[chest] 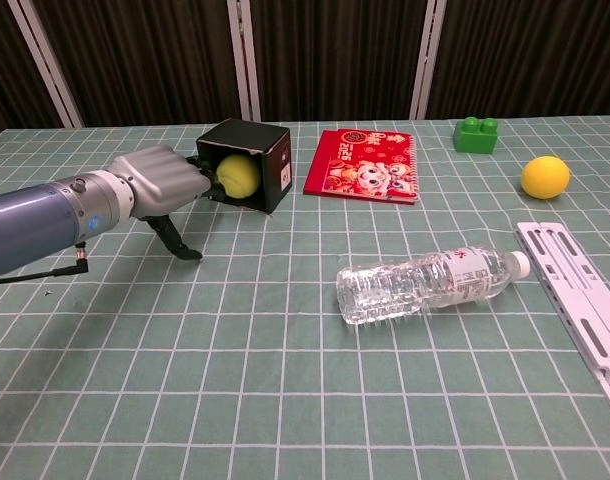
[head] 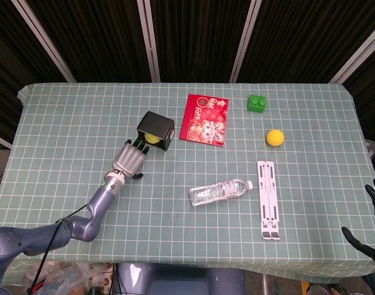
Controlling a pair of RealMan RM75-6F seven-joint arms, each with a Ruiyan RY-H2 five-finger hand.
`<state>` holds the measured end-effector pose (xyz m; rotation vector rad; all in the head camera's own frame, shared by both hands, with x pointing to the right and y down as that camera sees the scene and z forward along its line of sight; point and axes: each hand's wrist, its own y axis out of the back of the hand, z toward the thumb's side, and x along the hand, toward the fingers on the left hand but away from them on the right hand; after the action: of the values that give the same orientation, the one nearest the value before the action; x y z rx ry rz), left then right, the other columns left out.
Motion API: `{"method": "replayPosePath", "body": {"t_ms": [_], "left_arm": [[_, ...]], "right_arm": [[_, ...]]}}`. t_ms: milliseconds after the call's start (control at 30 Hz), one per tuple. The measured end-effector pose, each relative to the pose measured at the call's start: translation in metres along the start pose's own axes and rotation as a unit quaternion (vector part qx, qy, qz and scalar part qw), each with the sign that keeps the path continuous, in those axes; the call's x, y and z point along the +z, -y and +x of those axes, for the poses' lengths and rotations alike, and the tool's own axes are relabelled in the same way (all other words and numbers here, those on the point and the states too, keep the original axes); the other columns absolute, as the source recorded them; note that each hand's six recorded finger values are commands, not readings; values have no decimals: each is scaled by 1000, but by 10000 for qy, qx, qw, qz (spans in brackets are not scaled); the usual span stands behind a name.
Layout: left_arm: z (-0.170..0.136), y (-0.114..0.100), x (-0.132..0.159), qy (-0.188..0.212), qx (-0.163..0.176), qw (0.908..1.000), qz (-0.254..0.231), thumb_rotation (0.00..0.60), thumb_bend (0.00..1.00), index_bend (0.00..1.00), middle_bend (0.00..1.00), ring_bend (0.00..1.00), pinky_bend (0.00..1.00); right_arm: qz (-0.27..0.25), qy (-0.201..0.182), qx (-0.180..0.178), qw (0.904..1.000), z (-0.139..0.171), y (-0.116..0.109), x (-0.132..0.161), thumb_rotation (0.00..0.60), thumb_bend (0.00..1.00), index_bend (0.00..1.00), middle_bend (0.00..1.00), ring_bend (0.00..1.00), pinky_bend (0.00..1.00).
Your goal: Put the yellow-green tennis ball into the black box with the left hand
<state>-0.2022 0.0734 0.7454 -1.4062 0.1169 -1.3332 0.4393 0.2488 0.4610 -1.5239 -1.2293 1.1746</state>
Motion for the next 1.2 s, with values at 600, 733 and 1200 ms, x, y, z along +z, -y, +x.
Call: {"method": "replayPosePath", "body": {"t_ms": [600,733,1200], "left_arm": [[2,-4,5,1,120,9998,142,259,148,143,0,0,128],[-3,-4,9,93,89,9999,97,267,146,136,3,0,128],[-55,-17,13,561,328,9967,-494,246,103,27,12,0,128]], "right_arm": [[4,-41,-48,10000,3,-3,1,600,235,0,0,0,0],[3,-32,-52,10000,3,-4,1,600,235,0,0,0,0],[34,-35,1,10000,3,-1,2,600,235,0,0,0,0]]}}
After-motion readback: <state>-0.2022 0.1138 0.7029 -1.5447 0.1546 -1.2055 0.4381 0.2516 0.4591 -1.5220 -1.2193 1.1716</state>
